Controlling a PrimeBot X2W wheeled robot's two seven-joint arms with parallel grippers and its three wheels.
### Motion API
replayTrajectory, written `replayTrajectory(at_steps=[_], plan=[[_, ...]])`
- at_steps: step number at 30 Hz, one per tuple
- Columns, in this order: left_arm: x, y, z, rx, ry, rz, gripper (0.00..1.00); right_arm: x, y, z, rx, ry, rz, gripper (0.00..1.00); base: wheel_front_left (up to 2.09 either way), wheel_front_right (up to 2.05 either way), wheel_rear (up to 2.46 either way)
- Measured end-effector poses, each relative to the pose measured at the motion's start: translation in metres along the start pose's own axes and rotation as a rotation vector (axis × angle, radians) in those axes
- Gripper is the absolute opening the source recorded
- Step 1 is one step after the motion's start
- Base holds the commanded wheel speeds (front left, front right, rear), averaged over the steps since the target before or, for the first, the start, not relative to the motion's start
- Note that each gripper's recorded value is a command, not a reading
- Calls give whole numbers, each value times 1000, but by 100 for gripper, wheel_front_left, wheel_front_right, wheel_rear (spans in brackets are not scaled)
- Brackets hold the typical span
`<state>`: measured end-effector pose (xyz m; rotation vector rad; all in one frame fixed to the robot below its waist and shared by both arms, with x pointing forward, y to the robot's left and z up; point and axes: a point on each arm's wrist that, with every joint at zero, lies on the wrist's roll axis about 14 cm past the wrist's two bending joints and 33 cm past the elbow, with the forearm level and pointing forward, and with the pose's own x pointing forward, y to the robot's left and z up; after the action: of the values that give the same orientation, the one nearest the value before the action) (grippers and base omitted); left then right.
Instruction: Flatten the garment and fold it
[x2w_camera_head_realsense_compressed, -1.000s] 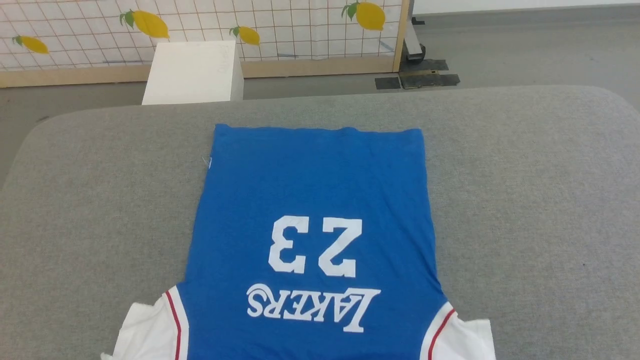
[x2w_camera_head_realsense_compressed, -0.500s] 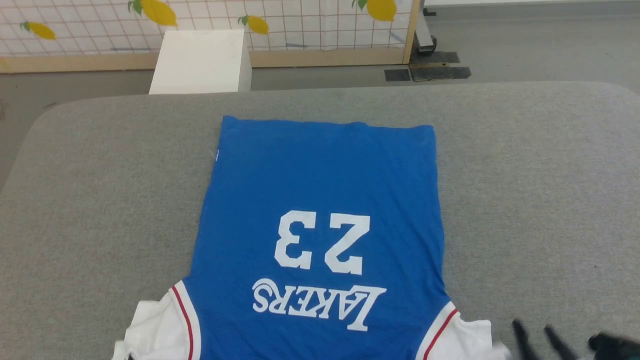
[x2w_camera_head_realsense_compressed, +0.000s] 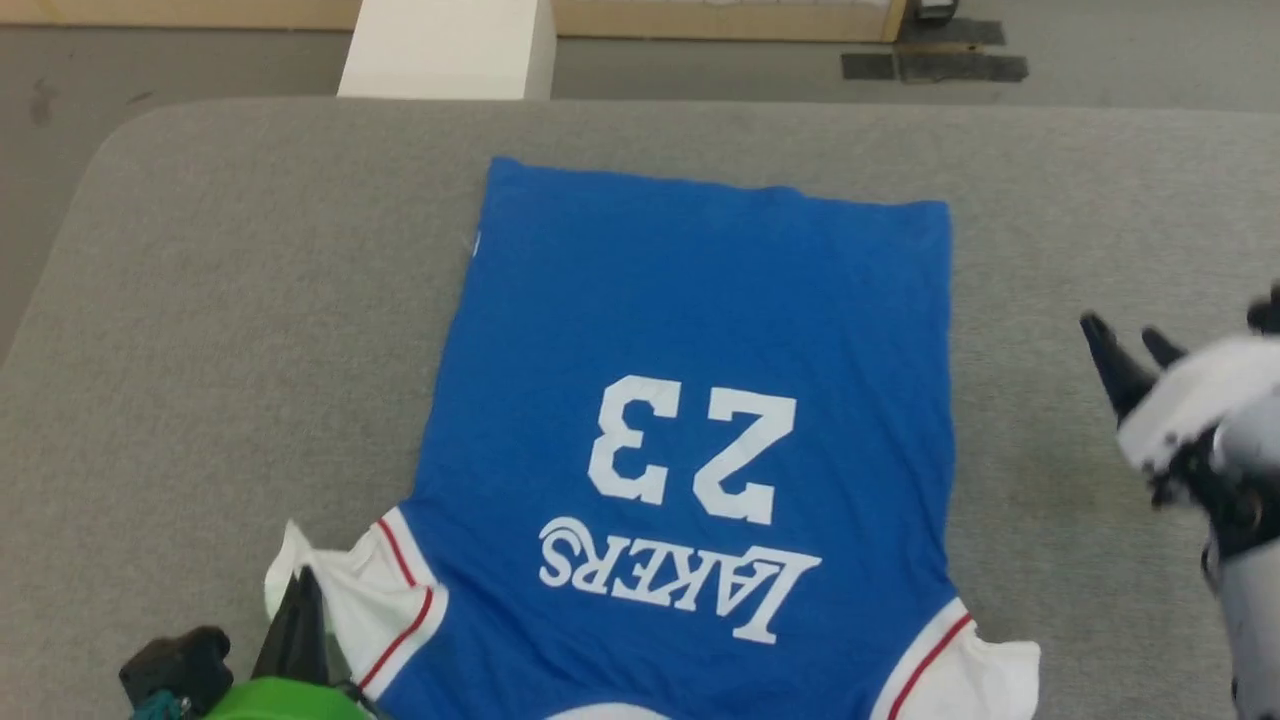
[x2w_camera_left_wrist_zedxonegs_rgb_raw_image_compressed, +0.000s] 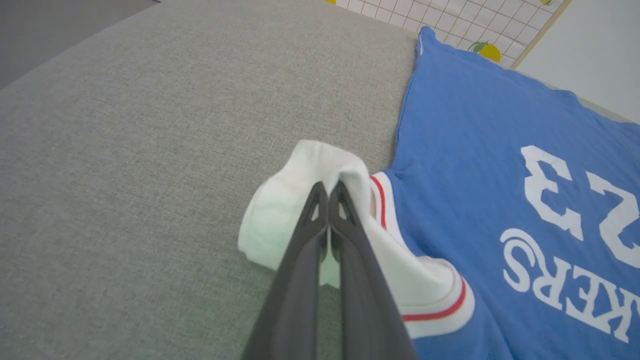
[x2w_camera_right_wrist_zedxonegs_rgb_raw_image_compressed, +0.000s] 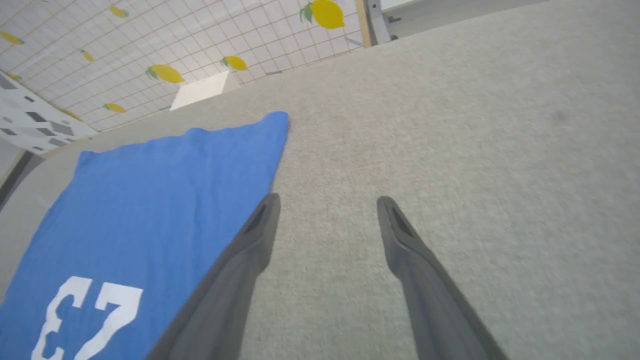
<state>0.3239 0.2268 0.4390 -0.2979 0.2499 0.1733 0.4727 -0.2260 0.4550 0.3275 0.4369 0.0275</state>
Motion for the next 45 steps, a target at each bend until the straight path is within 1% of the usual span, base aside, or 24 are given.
replayTrajectory(at_steps=[3, 5, 8, 10, 13, 18, 22, 26, 27, 32, 40, 43, 45], plan=[[5, -4, 9, 11, -33, -7, 0, 26, 18, 9, -24, 101, 42, 100, 0, 0, 0], [8, -6, 15, 0, -50, -13, 0, 43, 28, 9, -26, 189, 61, 100, 0, 0, 0], [13, -6, 18, -4, -62, -12, 0, 64, 44, 6, -4, 301, 89, 100, 0, 0, 0], [17, -6, 19, -4, -65, -11, 0, 77, 53, 5, 1, 359, 100, 100, 0, 0, 0], [26, -8, 22, -10, -79, -12, 0, 97, 59, 1, -34, 440, 93, 100, 0, 0, 0], [36, -6, 15, -22, -71, 8, 0, 129, 60, -15, -114, 546, 64, 100, 0, 0, 0], [43, 1, 7, -22, -51, 37, 0, 149, 62, -42, -150, 635, 55, 100, 0, 0, 0], [46, 10, -3, -12, -25, 69, 0, 164, 68, -59, -162, 712, 68, 100, 0, 0, 0], [48, 18, -11, 7, -4, 91, 0, 173, 68, -68, -173, 760, 70, 0, 0, 0, 0], [46, 24, -13, 11, 0, 111, 0, 178, 73, -63, -213, 732, 79, 0, 0, 0, 0], [41, 21, -2, 6, -36, 93, 0, 161, 87, -45, -348, 642, 103, 0, 0, 0, 0], [37, 19, 4, 4, -56, 83, 0, 149, 96, -33, -407, 590, 123, 0, 0, 0, 0], [33, 18, 7, 2, -65, 76, 0, 143, 99, -15, -442, 523, 132, 0, 0, 0, 0]])
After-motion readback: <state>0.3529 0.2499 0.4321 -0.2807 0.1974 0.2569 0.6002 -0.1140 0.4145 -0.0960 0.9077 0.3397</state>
